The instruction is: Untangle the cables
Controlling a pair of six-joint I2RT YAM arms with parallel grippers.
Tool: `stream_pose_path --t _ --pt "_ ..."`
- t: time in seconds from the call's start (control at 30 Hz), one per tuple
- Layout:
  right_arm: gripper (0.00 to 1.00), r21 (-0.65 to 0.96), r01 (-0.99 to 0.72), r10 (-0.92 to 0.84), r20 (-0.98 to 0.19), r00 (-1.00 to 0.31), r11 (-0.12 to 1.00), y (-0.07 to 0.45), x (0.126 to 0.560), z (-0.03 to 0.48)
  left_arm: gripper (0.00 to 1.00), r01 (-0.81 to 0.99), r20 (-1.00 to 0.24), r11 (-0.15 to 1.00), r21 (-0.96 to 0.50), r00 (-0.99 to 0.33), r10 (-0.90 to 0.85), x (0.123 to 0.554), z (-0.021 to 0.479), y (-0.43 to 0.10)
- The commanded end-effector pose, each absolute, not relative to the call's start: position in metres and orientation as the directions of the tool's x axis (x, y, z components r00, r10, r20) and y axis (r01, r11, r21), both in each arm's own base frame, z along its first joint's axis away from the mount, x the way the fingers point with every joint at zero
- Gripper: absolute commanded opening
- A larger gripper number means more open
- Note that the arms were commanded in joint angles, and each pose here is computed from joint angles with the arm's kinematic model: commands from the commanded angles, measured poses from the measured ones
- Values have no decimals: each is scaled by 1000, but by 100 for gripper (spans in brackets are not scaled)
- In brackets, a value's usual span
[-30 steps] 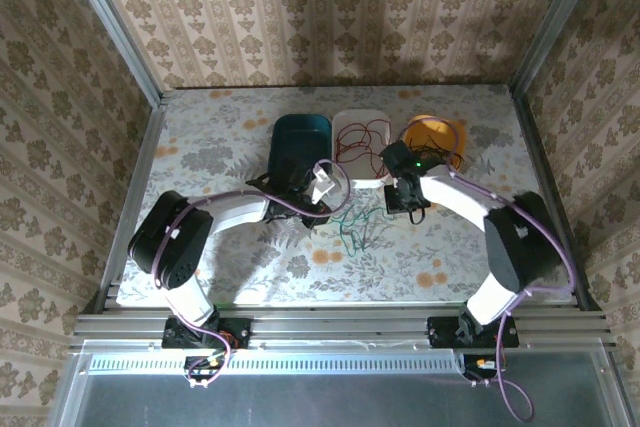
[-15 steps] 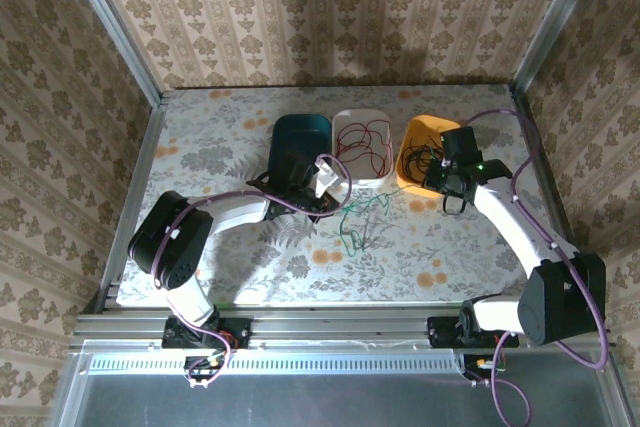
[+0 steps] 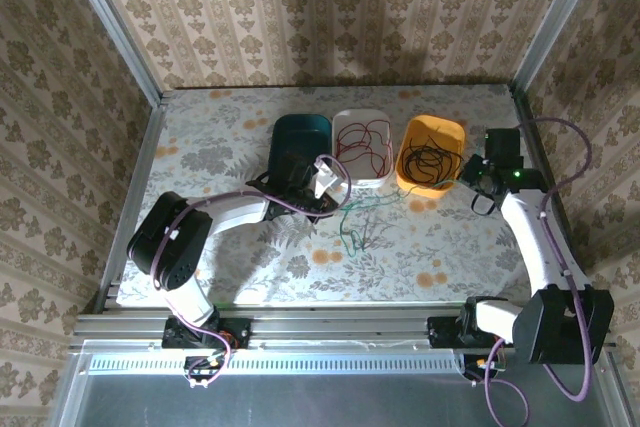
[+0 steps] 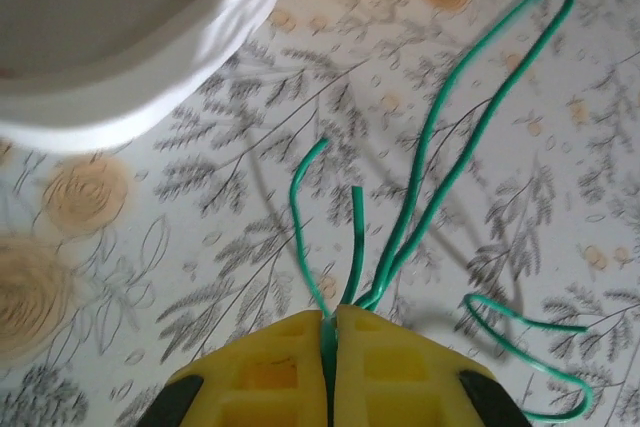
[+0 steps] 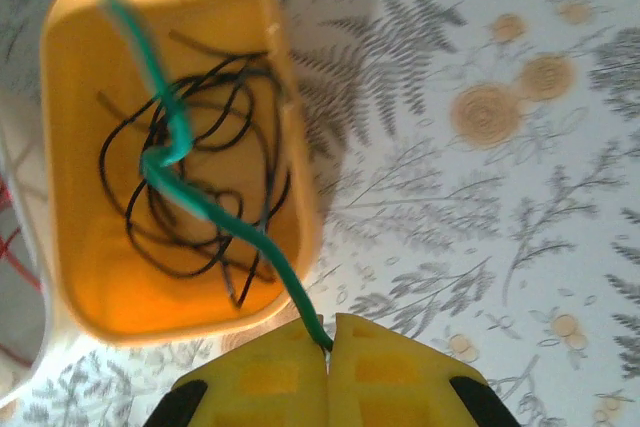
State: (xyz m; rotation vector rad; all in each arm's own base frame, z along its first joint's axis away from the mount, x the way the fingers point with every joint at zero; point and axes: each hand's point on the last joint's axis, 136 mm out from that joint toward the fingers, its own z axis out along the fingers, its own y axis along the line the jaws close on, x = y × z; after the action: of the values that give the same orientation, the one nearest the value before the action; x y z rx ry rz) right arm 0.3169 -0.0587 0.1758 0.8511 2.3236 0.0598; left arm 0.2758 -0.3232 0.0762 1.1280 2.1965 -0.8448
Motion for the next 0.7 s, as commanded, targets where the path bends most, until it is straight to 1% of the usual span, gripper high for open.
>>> stream_pose_path --t 0.0,0.1,0.17,0.23,0.33,0.43,0.47,0.5,0.6,0.67 --pt "0 250 695 636 -676 -373 674 -116 311 213 0 770 -496 574 -279 -627 600 255 28 -273" --pt "0 289 706 664 -670 -333 646 -127 307 220 0 769 -496 574 -281 -629 599 253 27 -272" --pt "1 316 676 661 -670 -337 665 -121 312 225 0 771 -505 568 -288 -627 593 254 29 -274" --pt "2 327 610 628 -682 -376 721 -100 320 231 0 773 -521 566 -287 -621 585 256 32 -276" --pt "2 280 496 518 -730 -445 822 -56 331 243 0 782 -557 552 -290 -606 568 260 39 -282" --pt "3 280 397 456 -755 -471 874 -14 340 255 0 784 -593 542 -301 -599 538 264 48 -287" --pt "4 271 362 429 -761 -486 892 3 342 257 4 783 -608 543 -304 -598 523 266 51 -289" --pt "4 274 324 406 -782 -472 905 18 351 266 18 783 -625 541 -307 -594 506 267 56 -291" --pt "5 256 243 346 -803 -486 936 60 370 276 43 773 -674 542 -331 -595 437 275 72 -294" --pt "5 256 203 325 -804 -498 945 83 386 279 53 761 -710 541 -358 -598 372 280 88 -296"
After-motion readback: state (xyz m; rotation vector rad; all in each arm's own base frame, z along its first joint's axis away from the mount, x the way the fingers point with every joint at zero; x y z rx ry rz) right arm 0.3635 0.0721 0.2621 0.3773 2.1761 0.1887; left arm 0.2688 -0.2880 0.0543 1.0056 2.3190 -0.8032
